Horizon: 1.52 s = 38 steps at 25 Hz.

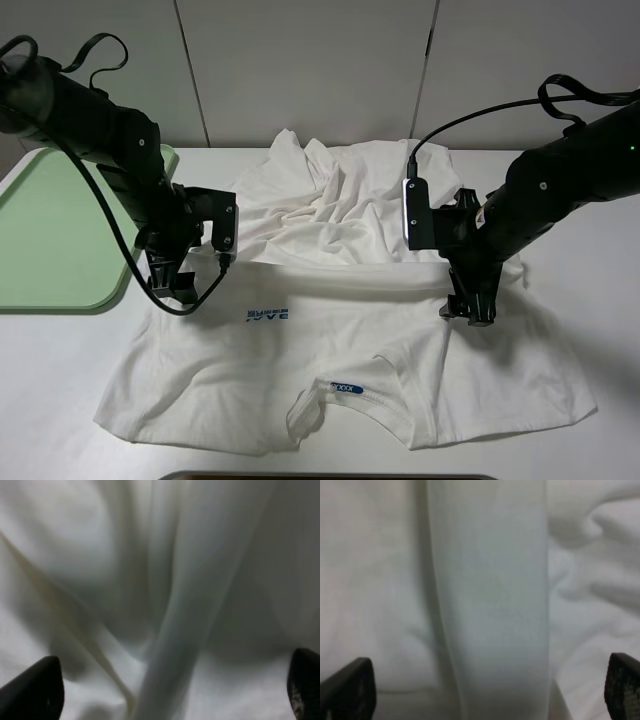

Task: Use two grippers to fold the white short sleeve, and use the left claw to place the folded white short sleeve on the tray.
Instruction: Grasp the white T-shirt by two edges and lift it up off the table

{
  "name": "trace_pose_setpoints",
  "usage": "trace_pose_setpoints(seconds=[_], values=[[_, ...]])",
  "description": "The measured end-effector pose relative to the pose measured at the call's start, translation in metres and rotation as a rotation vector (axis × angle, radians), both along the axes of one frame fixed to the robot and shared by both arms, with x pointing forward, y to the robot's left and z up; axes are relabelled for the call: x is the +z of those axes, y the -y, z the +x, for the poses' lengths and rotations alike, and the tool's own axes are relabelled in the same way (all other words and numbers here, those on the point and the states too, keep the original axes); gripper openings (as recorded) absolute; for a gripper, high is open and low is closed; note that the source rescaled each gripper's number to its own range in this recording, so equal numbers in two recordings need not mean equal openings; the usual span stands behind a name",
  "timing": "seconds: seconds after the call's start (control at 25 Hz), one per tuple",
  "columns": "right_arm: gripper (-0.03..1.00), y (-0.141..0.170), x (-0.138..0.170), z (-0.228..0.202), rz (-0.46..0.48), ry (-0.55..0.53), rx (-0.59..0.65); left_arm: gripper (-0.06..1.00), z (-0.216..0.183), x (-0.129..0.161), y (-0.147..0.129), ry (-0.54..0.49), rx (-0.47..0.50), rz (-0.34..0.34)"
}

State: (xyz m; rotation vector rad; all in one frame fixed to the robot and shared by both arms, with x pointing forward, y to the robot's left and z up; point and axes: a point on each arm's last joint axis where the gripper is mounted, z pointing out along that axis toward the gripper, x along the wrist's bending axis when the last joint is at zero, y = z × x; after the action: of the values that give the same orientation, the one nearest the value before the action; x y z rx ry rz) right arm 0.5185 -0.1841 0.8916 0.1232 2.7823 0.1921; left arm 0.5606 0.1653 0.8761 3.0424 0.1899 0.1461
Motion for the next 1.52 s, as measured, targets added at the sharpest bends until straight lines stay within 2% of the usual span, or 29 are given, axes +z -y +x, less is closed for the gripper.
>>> trace_pose_setpoints(seconds=[0.28, 0.48, 0.92, 1.12, 1.36, 1.44, 1.52], values=[[1.00, 0.006, -0.006, 0.002, -0.007, -0.015, -0.020, 0.81, 0.000, -0.002, 0.000, -0.002, -0.003, -0.001], [1.00, 0.016, -0.016, 0.006, -0.015, -0.043, -0.057, 0.80, 0.000, -0.002, 0.000, -0.003, -0.003, 0.000], [1.00, 0.018, -0.015, 0.010, 0.001, -0.012, -0.070, 0.78, 0.000, -0.002, 0.000, -0.003, -0.002, -0.002], [0.94, 0.018, -0.016, 0.010, 0.008, -0.017, -0.082, 0.64, 0.000, -0.006, 0.000, -0.014, -0.002, 0.003], [0.89, 0.018, -0.016, 0.010, 0.009, -0.020, -0.085, 0.40, 0.000, -0.007, 0.000, -0.015, -0.001, 0.002], [0.86, 0.018, -0.016, 0.010, 0.009, -0.021, -0.086, 0.18, 0.000, -0.007, 0.000, -0.015, 0.000, 0.002], [0.83, 0.018, -0.016, 0.010, 0.009, -0.021, -0.087, 0.09, 0.000, -0.007, 0.000, -0.016, 0.000, 0.002]])
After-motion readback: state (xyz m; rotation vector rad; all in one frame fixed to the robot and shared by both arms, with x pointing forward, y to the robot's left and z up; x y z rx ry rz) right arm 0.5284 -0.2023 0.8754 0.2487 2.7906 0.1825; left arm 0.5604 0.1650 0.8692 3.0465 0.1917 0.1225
